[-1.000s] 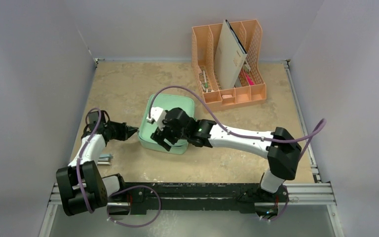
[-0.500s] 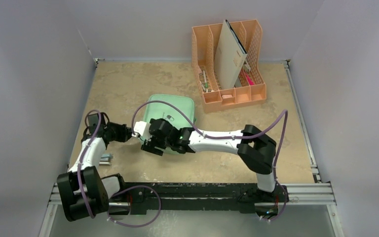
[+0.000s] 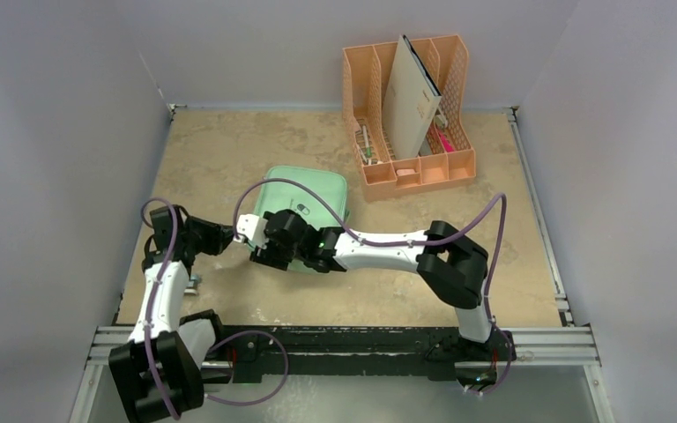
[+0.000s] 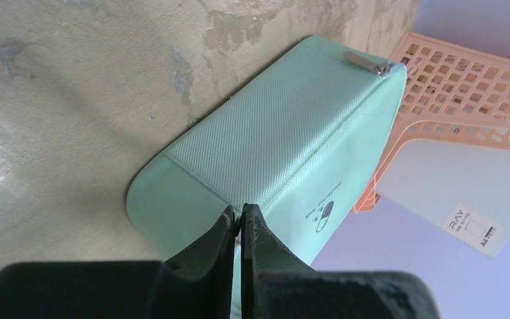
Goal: Organize the medicine kit
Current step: Zip the medicine box at the center of the board.
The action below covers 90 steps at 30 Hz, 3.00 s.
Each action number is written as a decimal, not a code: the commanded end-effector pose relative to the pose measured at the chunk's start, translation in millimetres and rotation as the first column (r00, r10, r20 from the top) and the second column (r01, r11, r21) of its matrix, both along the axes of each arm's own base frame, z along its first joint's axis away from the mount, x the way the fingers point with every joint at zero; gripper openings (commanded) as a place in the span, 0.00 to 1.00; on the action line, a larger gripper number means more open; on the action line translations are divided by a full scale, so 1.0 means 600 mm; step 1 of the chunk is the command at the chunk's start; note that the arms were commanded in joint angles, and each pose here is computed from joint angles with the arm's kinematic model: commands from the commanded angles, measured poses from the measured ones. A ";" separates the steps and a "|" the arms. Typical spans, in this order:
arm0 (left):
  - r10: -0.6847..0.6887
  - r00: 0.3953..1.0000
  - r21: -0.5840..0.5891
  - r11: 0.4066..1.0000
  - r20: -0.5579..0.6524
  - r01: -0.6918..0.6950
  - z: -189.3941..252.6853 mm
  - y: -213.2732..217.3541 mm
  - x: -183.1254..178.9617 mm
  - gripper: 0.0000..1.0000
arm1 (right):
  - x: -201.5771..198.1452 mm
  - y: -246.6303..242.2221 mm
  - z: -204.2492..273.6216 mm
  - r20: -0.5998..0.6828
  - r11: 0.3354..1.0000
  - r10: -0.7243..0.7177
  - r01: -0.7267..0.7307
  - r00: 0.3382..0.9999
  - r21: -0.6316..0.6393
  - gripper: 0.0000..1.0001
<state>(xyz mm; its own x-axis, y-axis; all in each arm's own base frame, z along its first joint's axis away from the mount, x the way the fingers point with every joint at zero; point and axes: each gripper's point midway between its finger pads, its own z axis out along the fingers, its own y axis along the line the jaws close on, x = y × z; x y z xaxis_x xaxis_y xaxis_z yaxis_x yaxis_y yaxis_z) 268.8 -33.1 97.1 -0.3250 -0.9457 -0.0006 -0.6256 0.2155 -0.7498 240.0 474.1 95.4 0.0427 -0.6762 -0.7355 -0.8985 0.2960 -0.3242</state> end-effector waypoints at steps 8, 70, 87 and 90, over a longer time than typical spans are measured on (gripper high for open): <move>-0.058 0.998 0.074 0.996 0.024 0.056 0.003 -0.004 -0.032 0.00 | 0.079 0.003 0.033 0.062 0.996 -0.055 0.050 0.997 0.072 0.67; -0.696 0.715 0.318 0.695 0.070 0.645 0.053 -0.094 0.062 0.44 | 0.099 -0.207 0.029 -0.770 0.647 -0.463 0.761 0.438 0.044 0.61; -0.680 0.722 0.223 0.729 0.128 0.647 0.049 -0.131 -0.004 0.38 | 0.173 -0.161 0.046 -0.647 0.796 -0.419 0.600 0.637 0.074 0.59; -0.675 0.723 0.203 0.736 0.145 0.646 0.051 -0.143 -0.007 0.38 | 0.203 -0.168 0.048 -0.615 0.799 -0.432 0.596 0.660 0.079 0.60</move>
